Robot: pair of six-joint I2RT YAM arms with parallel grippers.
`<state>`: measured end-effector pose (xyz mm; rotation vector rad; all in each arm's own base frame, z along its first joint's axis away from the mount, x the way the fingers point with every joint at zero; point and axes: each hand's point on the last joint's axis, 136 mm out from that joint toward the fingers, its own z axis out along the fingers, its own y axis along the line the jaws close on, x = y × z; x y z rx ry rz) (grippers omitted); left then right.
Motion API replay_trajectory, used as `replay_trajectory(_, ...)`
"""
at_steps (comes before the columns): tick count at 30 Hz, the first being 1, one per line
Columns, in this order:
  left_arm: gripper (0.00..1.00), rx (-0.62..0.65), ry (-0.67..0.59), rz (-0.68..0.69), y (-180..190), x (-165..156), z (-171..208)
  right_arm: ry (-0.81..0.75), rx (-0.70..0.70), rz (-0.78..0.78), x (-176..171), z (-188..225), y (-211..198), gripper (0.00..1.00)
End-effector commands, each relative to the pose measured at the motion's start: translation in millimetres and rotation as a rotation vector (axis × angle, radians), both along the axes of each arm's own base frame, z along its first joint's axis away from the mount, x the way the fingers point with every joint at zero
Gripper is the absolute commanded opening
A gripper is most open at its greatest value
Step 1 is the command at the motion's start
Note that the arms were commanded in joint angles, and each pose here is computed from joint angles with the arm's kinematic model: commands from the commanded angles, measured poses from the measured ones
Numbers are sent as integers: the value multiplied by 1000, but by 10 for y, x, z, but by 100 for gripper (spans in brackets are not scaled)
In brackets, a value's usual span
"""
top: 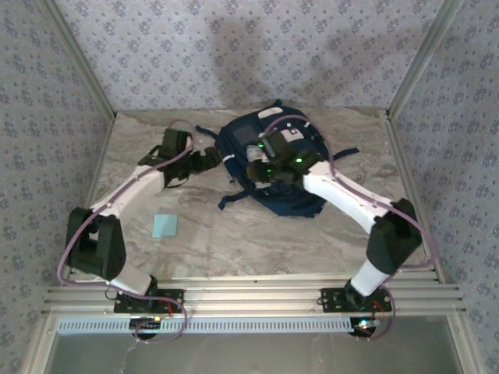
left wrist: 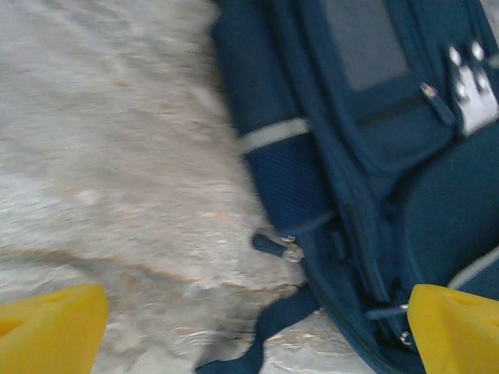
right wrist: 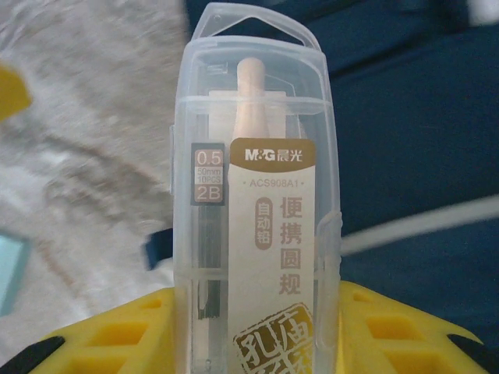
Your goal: Pack books, pencil case, and school supplies into a backpack
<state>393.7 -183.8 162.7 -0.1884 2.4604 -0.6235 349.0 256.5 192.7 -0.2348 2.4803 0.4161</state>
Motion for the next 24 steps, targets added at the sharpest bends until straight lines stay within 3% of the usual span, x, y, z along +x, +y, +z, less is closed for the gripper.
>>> replay_trajectory(1, 97, 102, -58, -153, -391, 39, 53, 8, -21, -79, -44, -7, -527, 43)
replay_trajectory(13, 92, 389, -118, -675, -1875, -238, -167, 96, 90, -389, -393, -365, -1934, 43)
replay_trajectory(19, 88, 464, -120, -854, -2337, -413, -361, 129, 171, -468, -559, -571, -2202, 42)
replay_trajectory(24, 82, 521, -88, -899, -2497, -353, -564, 130, 211, -494, -608, -622, -2263, 41)
